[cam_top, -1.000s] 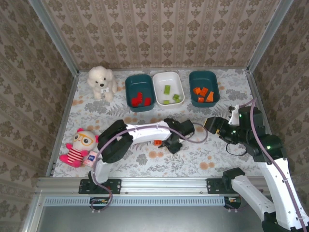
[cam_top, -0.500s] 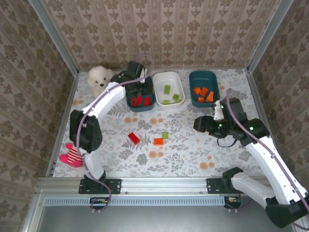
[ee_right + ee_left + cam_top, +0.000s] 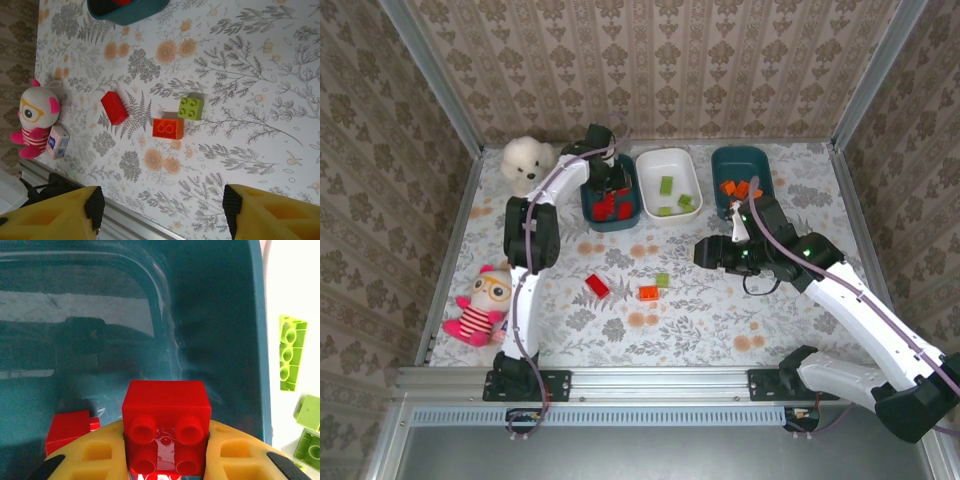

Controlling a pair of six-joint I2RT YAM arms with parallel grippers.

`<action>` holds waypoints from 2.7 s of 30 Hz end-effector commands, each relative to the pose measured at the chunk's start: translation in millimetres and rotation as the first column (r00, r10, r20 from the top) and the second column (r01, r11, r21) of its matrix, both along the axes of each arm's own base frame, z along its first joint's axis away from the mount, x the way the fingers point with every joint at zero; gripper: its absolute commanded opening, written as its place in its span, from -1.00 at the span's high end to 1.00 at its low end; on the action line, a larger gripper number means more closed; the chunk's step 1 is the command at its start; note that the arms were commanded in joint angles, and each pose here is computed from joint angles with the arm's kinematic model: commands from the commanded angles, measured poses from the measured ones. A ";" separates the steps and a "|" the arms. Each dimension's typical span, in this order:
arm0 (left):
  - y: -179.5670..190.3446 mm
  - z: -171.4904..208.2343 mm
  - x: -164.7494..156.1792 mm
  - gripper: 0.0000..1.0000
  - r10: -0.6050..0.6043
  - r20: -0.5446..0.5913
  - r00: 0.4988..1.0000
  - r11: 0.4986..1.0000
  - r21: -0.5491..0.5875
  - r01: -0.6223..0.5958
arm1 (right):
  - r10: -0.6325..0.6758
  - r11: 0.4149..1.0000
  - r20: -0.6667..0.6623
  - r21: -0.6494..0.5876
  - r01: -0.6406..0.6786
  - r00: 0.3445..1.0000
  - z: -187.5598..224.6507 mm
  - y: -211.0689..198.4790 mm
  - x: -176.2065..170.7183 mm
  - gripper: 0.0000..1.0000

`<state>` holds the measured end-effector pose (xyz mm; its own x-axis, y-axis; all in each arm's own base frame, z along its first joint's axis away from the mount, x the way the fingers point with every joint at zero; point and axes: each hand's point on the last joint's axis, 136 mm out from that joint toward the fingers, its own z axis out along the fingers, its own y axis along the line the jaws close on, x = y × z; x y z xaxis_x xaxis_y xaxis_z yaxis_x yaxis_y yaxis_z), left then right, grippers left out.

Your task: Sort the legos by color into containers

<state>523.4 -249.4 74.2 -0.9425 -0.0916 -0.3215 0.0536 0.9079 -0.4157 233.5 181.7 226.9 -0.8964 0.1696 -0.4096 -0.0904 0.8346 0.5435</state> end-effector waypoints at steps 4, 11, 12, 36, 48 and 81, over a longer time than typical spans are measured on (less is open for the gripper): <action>-4.0 -5.9 -4.0 0.57 0.020 -0.059 0.998 0.999 -0.037 -0.022 | -0.023 0.999 0.035 -0.040 0.024 0.999 6.0 -3.0 8.5 -0.34; -5.4 6.8 -3.9 0.08 0.017 -0.044 0.999 0.998 -0.051 -0.020 | 0.028 0.990 0.037 -0.136 -0.023 0.999 2.9 5.9 20.3 -0.33; -5.4 11.9 -3.6 0.03 0.019 -0.036 0.999 0.998 -0.054 -0.021 | 0.039 0.986 0.035 -0.163 -0.033 0.999 1.2 7.4 21.9 -0.33; 72.1 150.3 -169.3 -0.38 0.209 0.221 0.953 0.965 -0.203 -0.165 | -0.132 0.870 -0.234 -0.493 -0.001 0.963 -135.4 87.3 36.8 -0.42; 116.9 124.1 -301.9 -0.43 0.274 0.181 0.945 0.942 -0.251 -0.225 | -0.167 0.858 -0.284 -0.513 -0.003 0.944 -184.0 97.1 49.7 -0.25; 102.5 114.5 -304.6 -0.42 0.221 0.151 0.964 0.956 -0.227 -0.184 | -0.197 0.866 0.076 -0.453 0.209 0.978 -64.0 43.6 232.2 0.39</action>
